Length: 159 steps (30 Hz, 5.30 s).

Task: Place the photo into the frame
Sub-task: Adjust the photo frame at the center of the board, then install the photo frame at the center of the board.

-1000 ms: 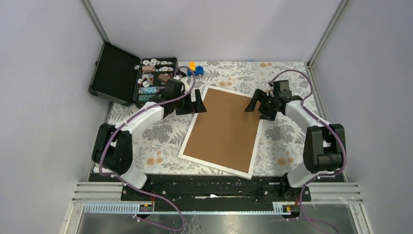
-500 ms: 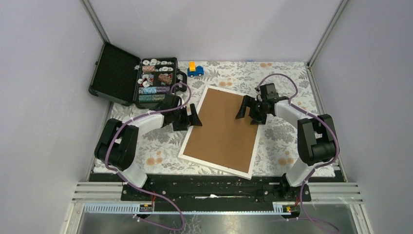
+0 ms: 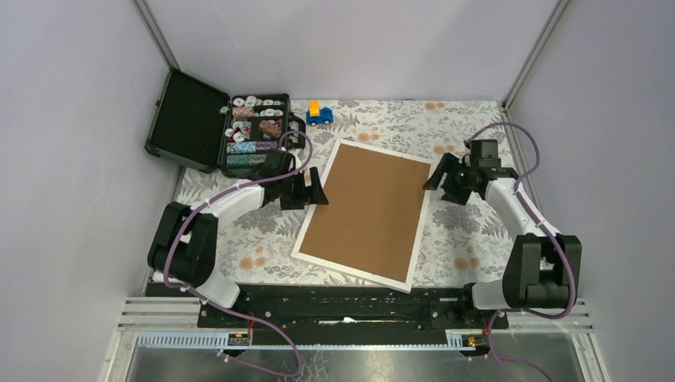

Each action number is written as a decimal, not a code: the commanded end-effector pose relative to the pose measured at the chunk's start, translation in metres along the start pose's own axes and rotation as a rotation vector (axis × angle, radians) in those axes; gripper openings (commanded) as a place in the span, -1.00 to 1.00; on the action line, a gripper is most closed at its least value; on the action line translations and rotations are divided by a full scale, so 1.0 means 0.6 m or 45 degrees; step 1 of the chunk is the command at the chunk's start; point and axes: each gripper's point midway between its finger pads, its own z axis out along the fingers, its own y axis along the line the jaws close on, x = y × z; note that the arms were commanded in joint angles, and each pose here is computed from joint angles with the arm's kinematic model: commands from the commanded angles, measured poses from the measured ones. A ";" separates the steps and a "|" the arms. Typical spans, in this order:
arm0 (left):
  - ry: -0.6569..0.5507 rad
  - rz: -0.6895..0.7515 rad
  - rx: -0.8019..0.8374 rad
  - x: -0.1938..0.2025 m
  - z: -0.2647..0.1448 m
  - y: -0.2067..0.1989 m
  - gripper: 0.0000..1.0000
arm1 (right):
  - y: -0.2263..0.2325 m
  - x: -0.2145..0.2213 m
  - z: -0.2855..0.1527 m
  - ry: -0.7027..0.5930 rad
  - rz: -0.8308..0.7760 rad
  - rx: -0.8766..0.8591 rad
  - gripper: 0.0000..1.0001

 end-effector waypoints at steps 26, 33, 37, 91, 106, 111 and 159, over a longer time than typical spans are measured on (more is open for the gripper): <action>0.015 -0.145 0.019 -0.003 0.061 0.032 0.14 | -0.070 0.135 0.074 0.286 0.204 -0.082 -0.38; 0.039 -0.143 0.025 0.005 0.066 0.034 0.08 | -0.084 0.131 0.095 0.300 0.206 -0.042 -0.41; 0.063 -0.119 0.037 0.007 0.069 0.030 0.06 | -0.086 0.126 0.097 0.296 0.202 -0.023 -0.42; 0.061 -0.062 0.090 0.050 0.029 0.008 0.50 | 0.008 0.174 0.023 0.378 -0.025 -0.059 0.30; 0.055 -0.082 0.116 0.054 0.028 0.004 0.43 | -0.068 0.193 0.021 0.351 0.051 0.122 -0.31; 0.066 -0.087 0.108 0.058 0.031 0.008 0.43 | -0.070 0.209 0.008 0.359 0.107 0.135 -0.30; 0.082 -0.094 0.133 0.062 0.038 0.004 0.38 | -0.081 0.253 0.034 0.395 0.078 0.223 -0.34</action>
